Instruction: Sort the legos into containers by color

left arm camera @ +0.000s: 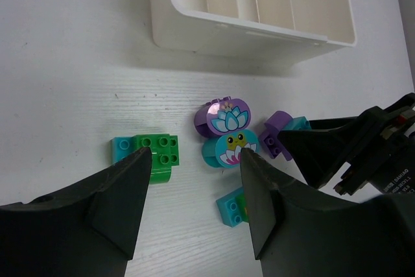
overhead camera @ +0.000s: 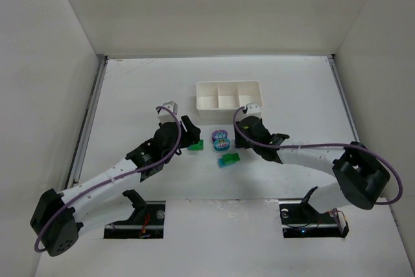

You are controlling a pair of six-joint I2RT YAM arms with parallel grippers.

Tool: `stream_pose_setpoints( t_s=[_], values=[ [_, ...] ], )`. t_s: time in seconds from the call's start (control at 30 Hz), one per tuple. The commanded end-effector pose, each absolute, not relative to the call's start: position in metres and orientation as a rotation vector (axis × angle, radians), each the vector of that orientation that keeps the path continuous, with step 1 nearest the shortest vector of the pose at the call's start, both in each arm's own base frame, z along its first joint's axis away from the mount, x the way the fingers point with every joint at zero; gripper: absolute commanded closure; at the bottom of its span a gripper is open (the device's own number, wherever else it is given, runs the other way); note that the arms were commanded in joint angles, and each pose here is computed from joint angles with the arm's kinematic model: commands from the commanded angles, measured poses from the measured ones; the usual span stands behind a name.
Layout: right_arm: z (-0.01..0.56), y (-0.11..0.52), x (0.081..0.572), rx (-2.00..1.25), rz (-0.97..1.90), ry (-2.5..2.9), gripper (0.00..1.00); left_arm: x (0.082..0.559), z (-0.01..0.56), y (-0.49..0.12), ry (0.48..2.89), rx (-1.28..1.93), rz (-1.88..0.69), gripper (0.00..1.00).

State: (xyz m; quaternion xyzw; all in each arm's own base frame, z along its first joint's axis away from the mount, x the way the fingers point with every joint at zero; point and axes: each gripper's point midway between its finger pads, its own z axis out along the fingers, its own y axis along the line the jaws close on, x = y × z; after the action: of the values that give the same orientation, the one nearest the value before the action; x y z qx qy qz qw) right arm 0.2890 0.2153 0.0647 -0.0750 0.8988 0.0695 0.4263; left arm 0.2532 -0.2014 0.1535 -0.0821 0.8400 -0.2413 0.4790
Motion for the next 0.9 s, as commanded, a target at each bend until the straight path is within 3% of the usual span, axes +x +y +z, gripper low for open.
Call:
stream_pose_setpoints(
  t_s=[0.0,0.3,0.47,0.53,0.87],
  values=[
    [0.08,0.226,0.3,-0.163,0.211,2.197,0.36,0.257,0.158,-0.203,2.026,-0.228,-0.625,0.46],
    [0.065,0.226,0.299,-0.179,0.18,2.238,0.41,0.258,0.162,-0.206,2.019,-0.223,-0.65,0.46],
    [0.064,0.226,0.299,-0.162,0.182,2.236,0.67,0.257,0.162,-0.207,2.023,-0.224,-0.66,0.46],
    [0.073,0.221,0.301,-0.13,0.179,2.206,0.73,0.257,0.162,-0.208,2.02,-0.223,-0.663,0.46],
    [0.154,0.23,0.301,-0.046,0.445,2.037,0.78,0.254,0.191,-0.248,1.975,-0.135,-0.832,0.45]
  ],
)
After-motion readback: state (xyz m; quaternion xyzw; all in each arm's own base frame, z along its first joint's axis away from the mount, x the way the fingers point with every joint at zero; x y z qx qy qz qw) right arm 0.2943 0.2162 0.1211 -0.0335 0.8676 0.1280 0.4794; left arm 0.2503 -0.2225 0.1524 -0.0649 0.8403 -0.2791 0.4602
